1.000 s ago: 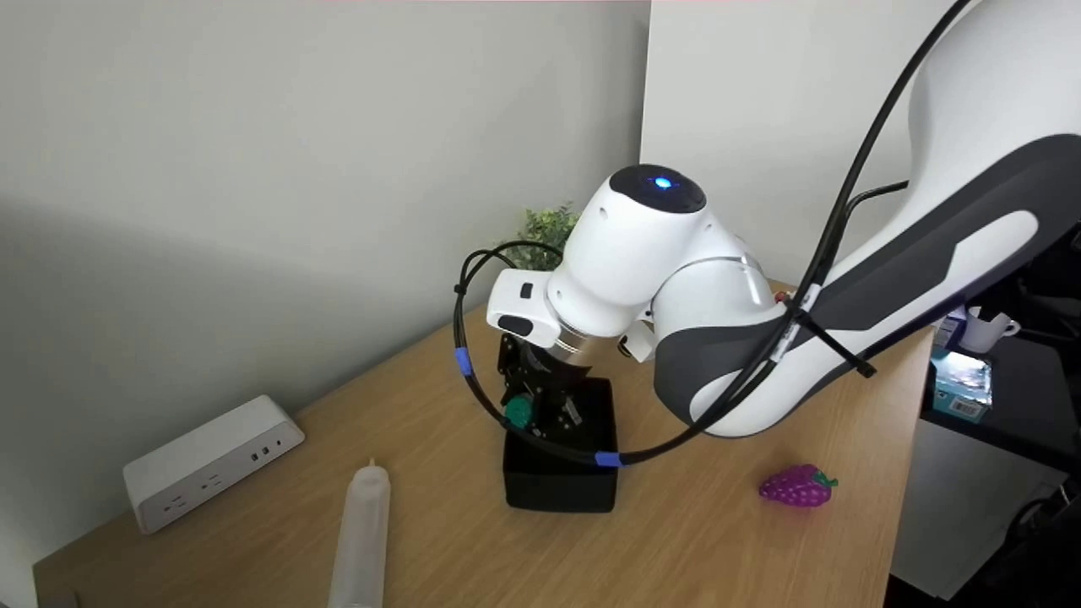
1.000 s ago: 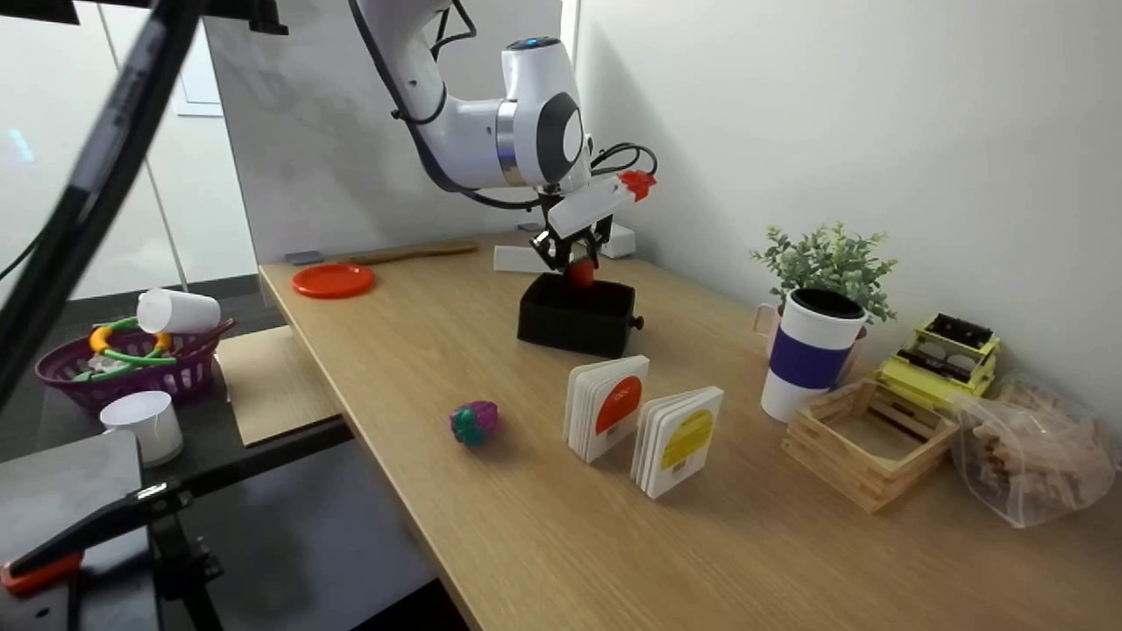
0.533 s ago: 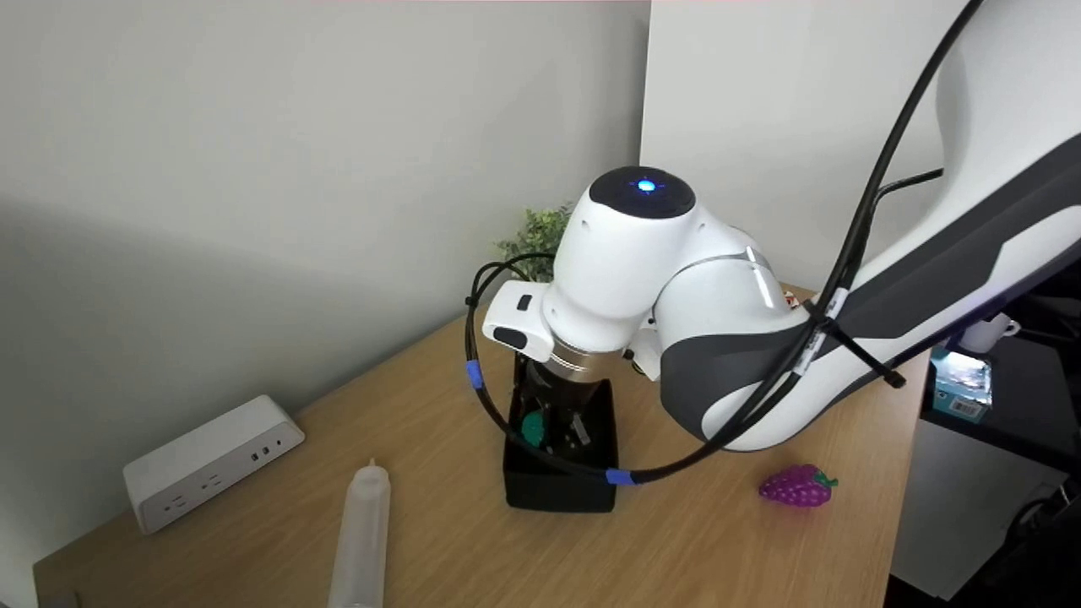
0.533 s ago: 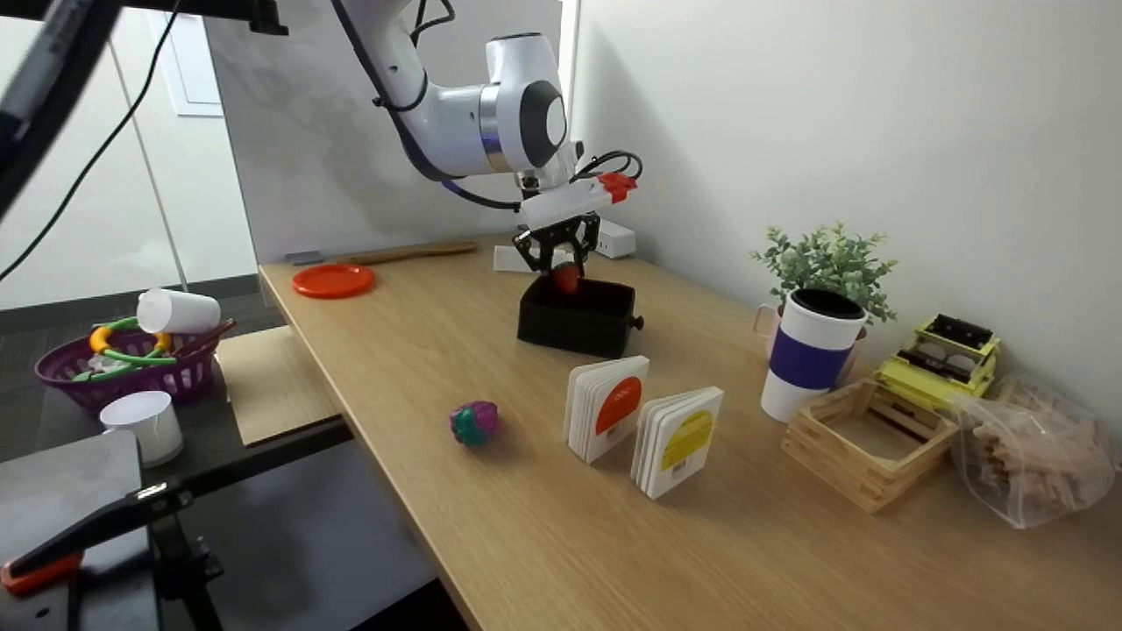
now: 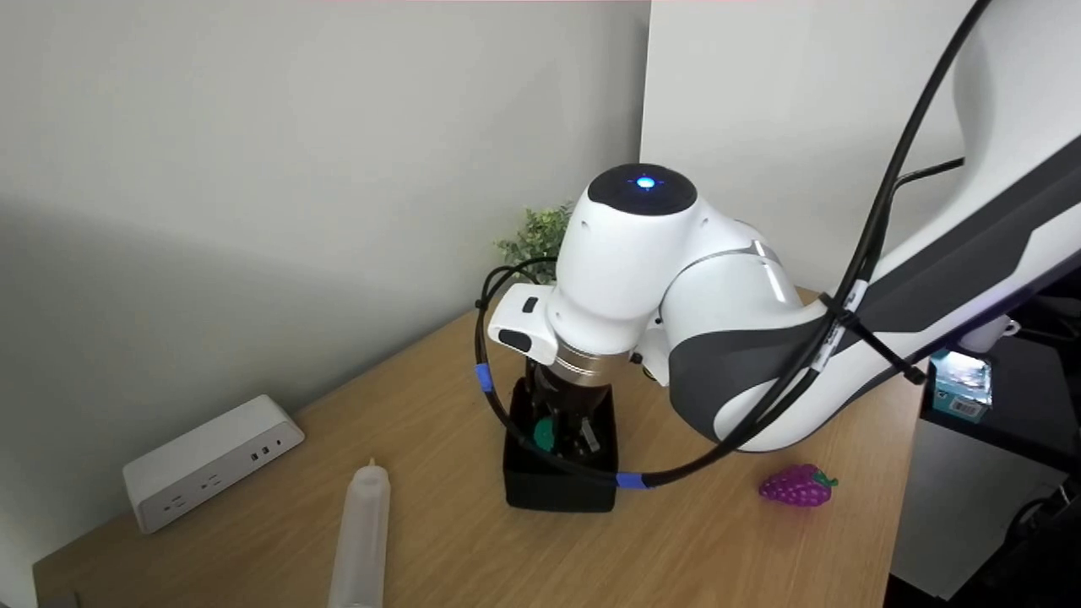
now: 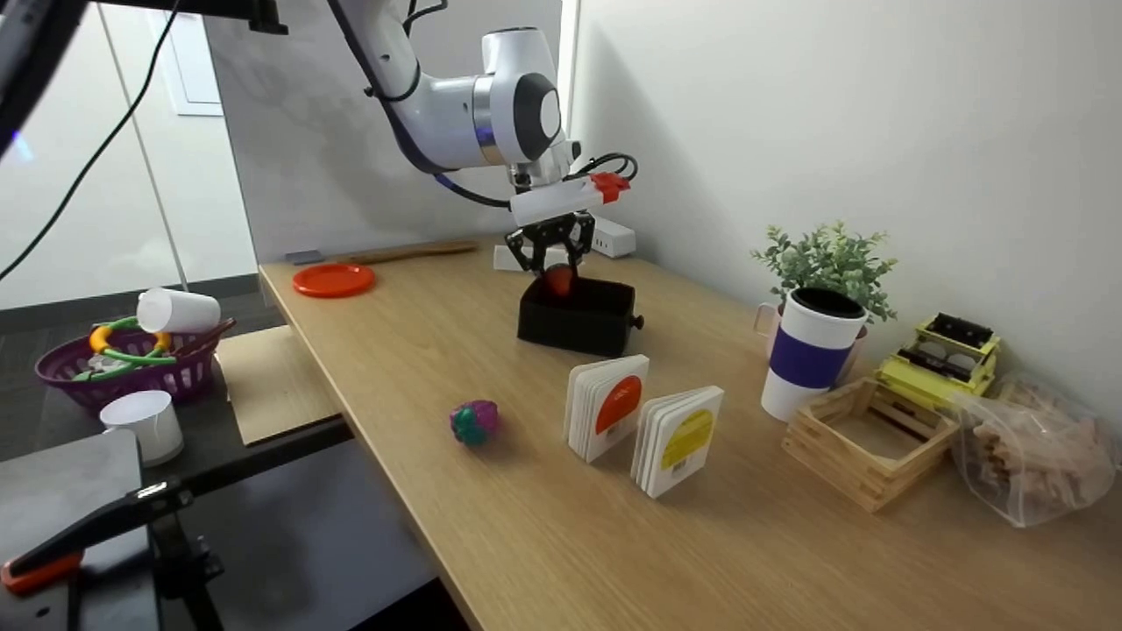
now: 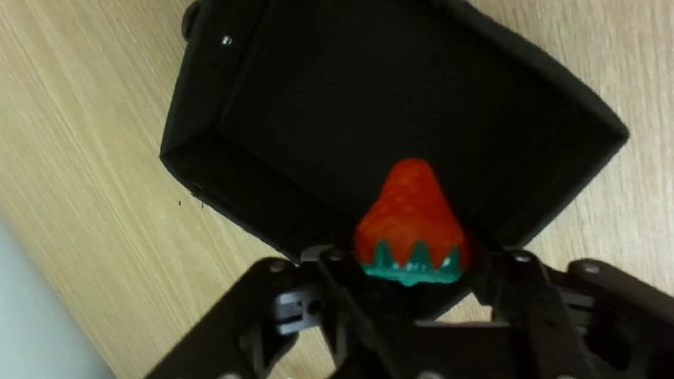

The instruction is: Put the green and the purple objects in the black bowl

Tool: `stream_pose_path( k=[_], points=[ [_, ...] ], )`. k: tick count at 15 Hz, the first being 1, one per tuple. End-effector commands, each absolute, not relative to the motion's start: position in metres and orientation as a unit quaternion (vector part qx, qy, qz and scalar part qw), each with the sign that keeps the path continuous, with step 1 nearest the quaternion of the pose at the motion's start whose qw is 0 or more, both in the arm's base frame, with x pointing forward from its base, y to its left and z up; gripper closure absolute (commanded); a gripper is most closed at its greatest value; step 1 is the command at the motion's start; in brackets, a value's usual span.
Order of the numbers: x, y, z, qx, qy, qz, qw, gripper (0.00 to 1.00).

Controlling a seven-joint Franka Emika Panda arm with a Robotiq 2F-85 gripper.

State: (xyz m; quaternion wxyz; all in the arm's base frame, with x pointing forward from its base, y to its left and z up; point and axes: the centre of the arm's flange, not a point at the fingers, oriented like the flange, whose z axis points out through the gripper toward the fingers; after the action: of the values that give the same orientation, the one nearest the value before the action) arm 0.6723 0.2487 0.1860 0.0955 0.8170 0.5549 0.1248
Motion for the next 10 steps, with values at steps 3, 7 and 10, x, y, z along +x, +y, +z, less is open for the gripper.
stream_pose_path(
  k=[3, 7, 10],
  points=[
    [0.661, 0.243, 0.192, 0.821, 0.552, 0.114, 0.089, 0.05],
    [0.664, 0.245, 0.196, 0.817, 0.556, 0.118, 0.093, 0.00],
    [0.667, 0.248, 0.208, 0.808, 0.565, 0.131, 0.107, 0.00]
  ],
)
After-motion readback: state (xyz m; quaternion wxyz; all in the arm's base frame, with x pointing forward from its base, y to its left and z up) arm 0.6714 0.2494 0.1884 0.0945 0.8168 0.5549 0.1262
